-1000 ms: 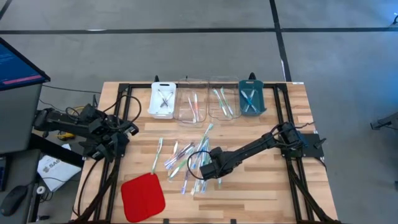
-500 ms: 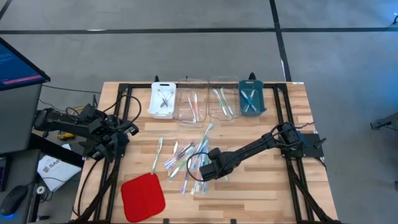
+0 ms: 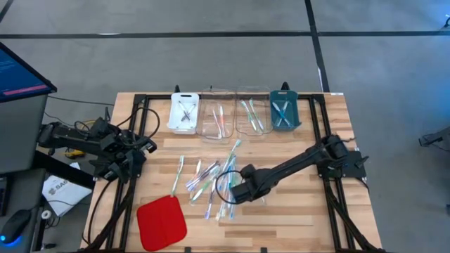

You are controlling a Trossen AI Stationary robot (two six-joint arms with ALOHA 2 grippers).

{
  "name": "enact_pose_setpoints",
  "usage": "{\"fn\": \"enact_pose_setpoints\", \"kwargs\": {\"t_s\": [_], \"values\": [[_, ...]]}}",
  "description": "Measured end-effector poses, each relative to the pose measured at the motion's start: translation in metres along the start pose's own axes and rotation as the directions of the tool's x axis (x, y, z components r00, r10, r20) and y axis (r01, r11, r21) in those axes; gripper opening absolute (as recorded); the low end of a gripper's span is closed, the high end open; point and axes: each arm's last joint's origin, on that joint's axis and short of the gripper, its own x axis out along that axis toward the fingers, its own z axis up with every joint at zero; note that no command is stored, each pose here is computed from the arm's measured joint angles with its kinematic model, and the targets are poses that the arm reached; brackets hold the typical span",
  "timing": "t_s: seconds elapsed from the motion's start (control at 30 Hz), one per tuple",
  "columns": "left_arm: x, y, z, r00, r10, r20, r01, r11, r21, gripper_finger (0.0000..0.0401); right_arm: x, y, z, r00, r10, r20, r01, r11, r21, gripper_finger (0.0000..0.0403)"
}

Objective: Pick & Place Toothbrushes
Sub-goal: Put the green toothbrush into the right transparent bin

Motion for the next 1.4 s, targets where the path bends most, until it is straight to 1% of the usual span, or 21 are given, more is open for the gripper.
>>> {"fn": "enact_pose_setpoints", "kwargs": {"t_s": [0.17, 0.3, 0.47, 0.63, 0.7, 0.77, 0.87, 0.93, 0.97, 1.03, 1.1, 1.2, 1.3, 1.4], "values": [[0.0, 0.0, 0.0, 1.0, 0.0, 0.0, 0.0, 1.0, -0.001, 0.0108, -0.041, -0.015, 0.01, 0.99, 0.102, 0.093, -0.101, 0.995, -0.01, 0.0006], [0.0, 0.0, 0.0, 1.0, 0.0, 0.0, 0.0, 1.0, -0.001, 0.0108, -0.077, -0.044, 0.034, 0.973, 0.131, 0.189, -0.133, 0.991, -0.003, 0.0006], [0.0, 0.0, 0.0, 1.0, 0.0, 0.001, 0.0, 1.0, 0.001, 0.0108, -0.105, -0.094, 0.084, 0.961, 0.1, 0.257, -0.119, 0.991, 0.062, 0.0006], [0.0, 0.0, 0.0, 1.0, 0.0, 0.002, 0.0, 1.0, 0.002, 0.0108, -0.111, -0.137, 0.147, 0.935, 0.107, 0.338, -0.146, 0.985, 0.092, 0.0006], [0.0, 0.0, 0.0, 1.0, 0.0, 0.001, 0.0, 1.0, 0.002, 0.0108, -0.107, -0.154, 0.174, 0.927, 0.114, 0.358, -0.165, 0.98, 0.114, 0.0006], [0.0, 0.0, 0.0, 1.0, 0.0, 0.001, 0.0, 1.0, 0.002, 0.0108, -0.1, -0.173, 0.198, 0.931, 0.106, 0.35, -0.16, 0.978, 0.131, 0.0006], [0.0, 0.0, 0.0, 1.0, 0.0, 0.001, 0.0, 1.0, 0.001, 0.0108, -0.079, -0.194, 0.23, 0.943, 0.09, 0.321, -0.147, 0.976, 0.16, 0.0006], [0.0, 0.0, 0.0, 1.0, 0.0, 0.001, 0.0, 1.0, 0.002, 0.0108, -0.06, -0.203, 0.245, 0.958, 0.071, 0.279, -0.121, 0.978, 0.168, 0.0006], [0.0, 0.0, 0.0, 1.0, 0.0, 0.001, 0.0, 1.0, 0.001, 0.0108, -0.052, -0.203, 0.252, 0.958, 0.08, 0.275, -0.128, 0.978, 0.164, 0.0006], [0.0, 0.0, 0.0, 1.0, 0.0, -0.001, 0.0, 1.0, -0.001, 0.0108, -0.036, -0.204, 0.261, 0.969, 0.097, 0.229, -0.133, 0.98, 0.146, 0.0006], [0.0, 0.0, 0.0, 1.0, 0.001, -0.002, -0.001, 1.0, -0.002, 0.0108, -0.021, -0.197, 0.266, 0.974, 0.111, 0.197, -0.138, 0.982, 0.132, 0.0006], [0.0, 0.0, -0.001, 1.0, 0.001, -0.004, -0.001, 1.0, -0.004, 0.0108, -0.001, -0.191, 0.268, 0.986, 0.093, 0.139, -0.111, 0.985, 0.131, 0.0006], [0.0, 0.0, -0.001, 1.0, -0.002, -0.006, 0.002, 1.0, -0.006, 0.0108, 0.013, -0.189, 0.27, 0.991, 0.076, 0.108, -0.091, 0.986, 0.137, 0.001], [0.0, 0.0, -0.001, 1.0, -0.005, -0.007, 0.005, 1.0, -0.006, 0.0108, 0.019, -0.188, 0.271, 0.993, 0.069, 0.096, -0.082, 0.987, 0.139, 0.0028]]}}
